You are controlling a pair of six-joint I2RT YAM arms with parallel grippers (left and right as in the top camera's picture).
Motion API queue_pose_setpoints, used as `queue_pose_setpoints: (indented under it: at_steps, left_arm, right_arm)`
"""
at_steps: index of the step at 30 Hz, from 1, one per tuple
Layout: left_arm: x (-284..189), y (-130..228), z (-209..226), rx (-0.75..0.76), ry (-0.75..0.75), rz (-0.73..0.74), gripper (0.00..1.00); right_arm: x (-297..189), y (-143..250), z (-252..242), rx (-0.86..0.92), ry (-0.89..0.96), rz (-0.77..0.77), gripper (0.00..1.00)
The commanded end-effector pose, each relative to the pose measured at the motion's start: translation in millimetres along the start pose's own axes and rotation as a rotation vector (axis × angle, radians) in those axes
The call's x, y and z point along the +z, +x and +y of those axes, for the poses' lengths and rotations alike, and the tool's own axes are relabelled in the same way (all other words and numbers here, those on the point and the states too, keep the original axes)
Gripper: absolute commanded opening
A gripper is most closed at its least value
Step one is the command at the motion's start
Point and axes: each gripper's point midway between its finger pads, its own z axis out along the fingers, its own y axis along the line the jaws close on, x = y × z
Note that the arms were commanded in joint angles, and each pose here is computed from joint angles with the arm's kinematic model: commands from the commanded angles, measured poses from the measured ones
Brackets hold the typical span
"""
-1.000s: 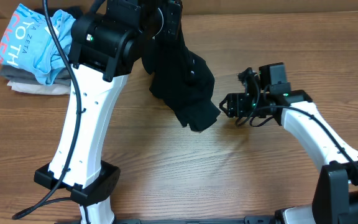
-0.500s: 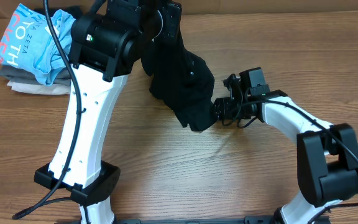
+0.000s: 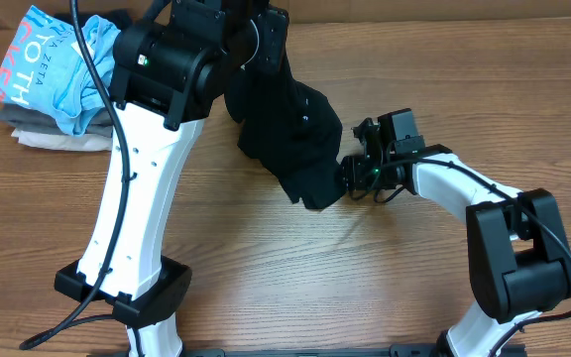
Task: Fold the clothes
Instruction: 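Stretch the shirt between both grippers, pulling right gripper rightward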
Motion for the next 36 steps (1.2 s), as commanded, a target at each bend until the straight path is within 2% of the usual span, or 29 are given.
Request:
queue_pose_setpoints:
  at_steps: [1,5,9,12,16,21,23,29,36]
  left_arm:
    - [-10,-5,0,0.01,0.003,-0.023,0.04]
    - [-9,1,4,0.012,-0.016,0.0,0.04]
    - [-10,5,7,0.015,-0.031,0.018,0.04]
    - [-10,6,9,0.028,-0.041,0.021,0.04]
    - [-13,4,23,0.022,-0.101,0.014,0.04]
    - [-30,-1,54,-0.009,-0.193,-0.015,0.04]
    - [-41,1,72,-0.032,-0.231,-0.017,0.04]
    - [-60,11,114,-0.099,-0.306,0.002,0.04]
    - [-75,20,149,-0.179,-0.377,0.013,0.04]
  right_arm:
    - [7,4,7,-0.001,-0.005,0.011,0.47]
    - [8,5,9,-0.006,-0.001,0.013,0.37]
    - [7,4,7,0.013,0.001,0.009,0.04]
    - [-1,-5,-2,0.057,0.018,-0.003,0.04]
    - [-38,-30,-13,0.107,0.044,-0.011,0.04]
    - [-137,-75,-11,0.08,0.078,-0.063,0.04]
    - [-193,-89,-6,0.071,0.098,-0.099,0.04]
    - [-312,-97,2,0.1,0.152,-0.225,0.04]
    - [-385,-85,3,0.153,0.206,-0.35,0.04]
